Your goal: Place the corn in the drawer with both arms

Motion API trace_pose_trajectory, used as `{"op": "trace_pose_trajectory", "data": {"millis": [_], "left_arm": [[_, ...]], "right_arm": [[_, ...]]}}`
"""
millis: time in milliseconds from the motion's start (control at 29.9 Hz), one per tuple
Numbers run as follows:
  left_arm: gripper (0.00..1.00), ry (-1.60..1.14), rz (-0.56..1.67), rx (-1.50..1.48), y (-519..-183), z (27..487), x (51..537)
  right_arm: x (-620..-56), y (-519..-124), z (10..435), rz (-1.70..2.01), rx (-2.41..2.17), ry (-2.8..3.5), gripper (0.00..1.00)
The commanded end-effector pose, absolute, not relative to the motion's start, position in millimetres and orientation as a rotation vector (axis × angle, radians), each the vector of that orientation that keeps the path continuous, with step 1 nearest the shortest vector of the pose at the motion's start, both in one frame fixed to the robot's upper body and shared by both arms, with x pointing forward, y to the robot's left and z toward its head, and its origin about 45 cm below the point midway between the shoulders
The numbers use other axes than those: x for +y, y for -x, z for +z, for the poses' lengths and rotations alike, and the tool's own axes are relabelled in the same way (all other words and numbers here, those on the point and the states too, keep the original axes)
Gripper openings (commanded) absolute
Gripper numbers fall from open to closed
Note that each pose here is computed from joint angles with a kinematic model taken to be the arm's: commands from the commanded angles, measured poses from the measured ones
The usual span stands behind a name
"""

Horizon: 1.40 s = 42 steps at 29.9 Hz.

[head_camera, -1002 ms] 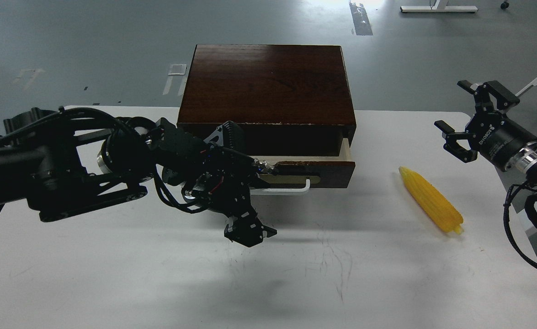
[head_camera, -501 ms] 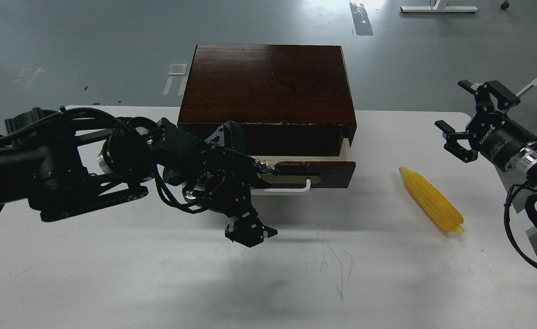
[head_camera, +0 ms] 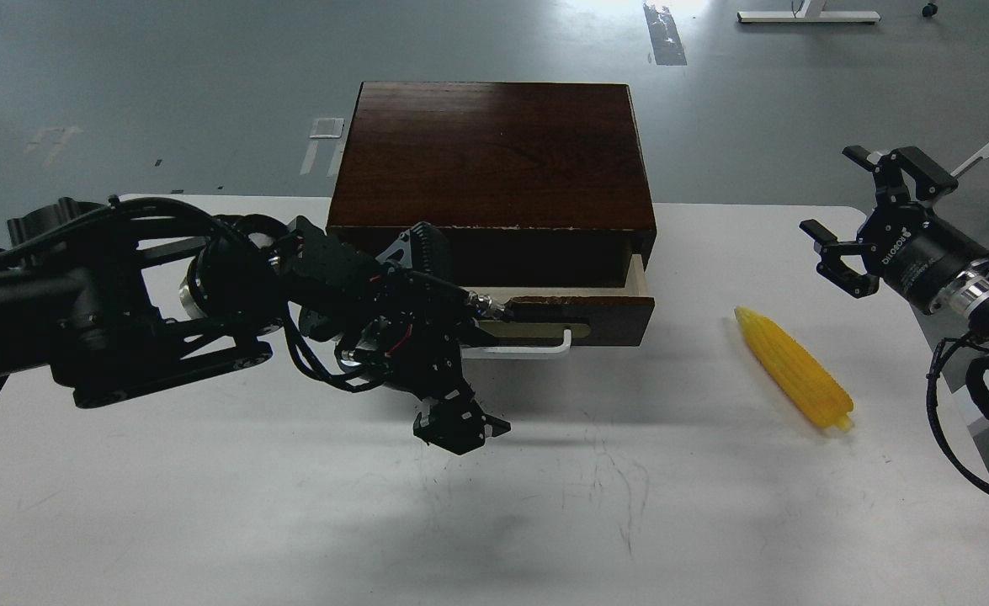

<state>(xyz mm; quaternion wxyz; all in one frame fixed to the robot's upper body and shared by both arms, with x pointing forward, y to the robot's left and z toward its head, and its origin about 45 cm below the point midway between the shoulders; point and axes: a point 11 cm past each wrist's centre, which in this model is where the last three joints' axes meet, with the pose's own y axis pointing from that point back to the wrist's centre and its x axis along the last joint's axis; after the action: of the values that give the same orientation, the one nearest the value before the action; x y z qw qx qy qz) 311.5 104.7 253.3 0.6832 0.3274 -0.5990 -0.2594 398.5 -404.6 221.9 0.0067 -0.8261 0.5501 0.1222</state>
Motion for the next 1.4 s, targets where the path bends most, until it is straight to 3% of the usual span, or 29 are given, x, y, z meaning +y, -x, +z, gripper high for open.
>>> {"op": "trace_pose_trajectory", "data": {"millis": [0, 1002, 1136, 1370], "left_arm": [[0.99, -0.732, -0.583, -1.347, -311.6, 254.2, 103.7], [0.99, -0.763, -0.572, -1.428, -320.8, 279.1, 108.2], [0.99, -0.746, -0.506, -1.410, -320.1, 300.5, 121.5], [0.99, -0.606, -0.162, -1.206, -338.1, 367.8, 157.4]], "right_arm": [[-404.1, -398.6, 221.7, 0.383, 1.719, 2.583, 1.00], [-405.5, -398.1, 221.4, 0.383, 1.724, 2.582, 1.00], [-409.7, -397.4, 223.3, 0.376, 1.736, 2.580, 1.00], [-409.7, -397.4, 223.8, 0.375, 1.735, 2.581, 1.00]]}}
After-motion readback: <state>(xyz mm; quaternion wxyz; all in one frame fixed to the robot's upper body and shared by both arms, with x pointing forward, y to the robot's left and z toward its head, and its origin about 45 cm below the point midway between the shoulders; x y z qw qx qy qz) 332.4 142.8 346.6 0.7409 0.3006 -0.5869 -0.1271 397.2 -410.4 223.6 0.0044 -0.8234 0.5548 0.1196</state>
